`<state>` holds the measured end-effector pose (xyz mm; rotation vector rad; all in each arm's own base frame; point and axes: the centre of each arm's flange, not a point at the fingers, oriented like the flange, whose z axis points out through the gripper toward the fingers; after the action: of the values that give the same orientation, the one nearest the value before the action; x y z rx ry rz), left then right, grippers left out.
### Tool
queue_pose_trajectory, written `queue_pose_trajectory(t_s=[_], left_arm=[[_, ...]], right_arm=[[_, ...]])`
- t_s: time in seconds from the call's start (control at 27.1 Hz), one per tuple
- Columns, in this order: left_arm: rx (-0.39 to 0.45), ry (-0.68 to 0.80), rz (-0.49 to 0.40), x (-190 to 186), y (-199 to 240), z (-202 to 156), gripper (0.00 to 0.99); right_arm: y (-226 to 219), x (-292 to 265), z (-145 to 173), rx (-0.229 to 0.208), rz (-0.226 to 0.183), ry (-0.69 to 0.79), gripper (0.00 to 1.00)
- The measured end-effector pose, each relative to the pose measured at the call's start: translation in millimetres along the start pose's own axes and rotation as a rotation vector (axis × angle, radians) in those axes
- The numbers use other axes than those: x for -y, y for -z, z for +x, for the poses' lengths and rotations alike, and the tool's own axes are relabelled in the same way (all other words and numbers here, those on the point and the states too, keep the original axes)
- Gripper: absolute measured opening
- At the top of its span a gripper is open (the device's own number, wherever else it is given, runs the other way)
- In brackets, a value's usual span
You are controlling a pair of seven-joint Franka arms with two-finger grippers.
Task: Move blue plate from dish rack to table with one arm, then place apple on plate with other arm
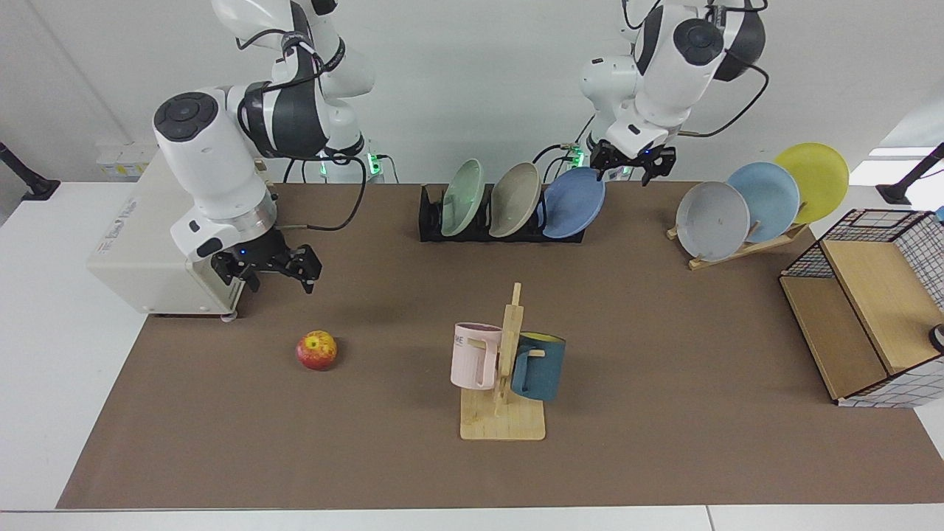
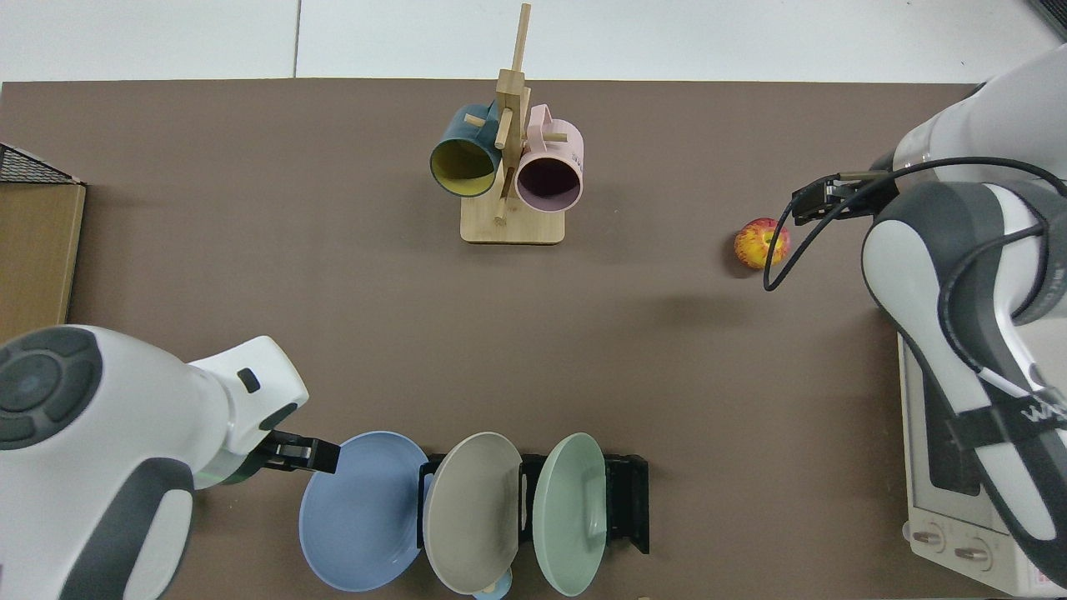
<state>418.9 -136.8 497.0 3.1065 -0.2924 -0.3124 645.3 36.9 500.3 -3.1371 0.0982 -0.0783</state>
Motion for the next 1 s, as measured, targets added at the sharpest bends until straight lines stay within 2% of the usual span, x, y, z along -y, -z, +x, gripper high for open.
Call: queue_pose_trajectory(t_s=[0.22,0.41,0.74,1.0], left_arm=[[0.042,-0.006,0.01,-7.6,-67.8,-10.4,0.982],[0.087,-0.017,0.02,-16.9,-99.1,-24.4,0.987],[0.097,-0.018,0.003,-28.3,-106.8,-36.7,0.987],[0.093,-0.023,-0.002,-36.0,-106.4,-39.0,0.978]], right_arm=[[-30.8,6.3,13.9,-0.011,0.0,0.007,1.0],[-53.7,13.8,25.6,-0.047,0.003,0.016,1.0],[-79.8,15.3,29.6,-0.034,0.001,0.017,1.0],[-120.3,13.7,27.9,-0.016,-0.002,0.01,1.0]])
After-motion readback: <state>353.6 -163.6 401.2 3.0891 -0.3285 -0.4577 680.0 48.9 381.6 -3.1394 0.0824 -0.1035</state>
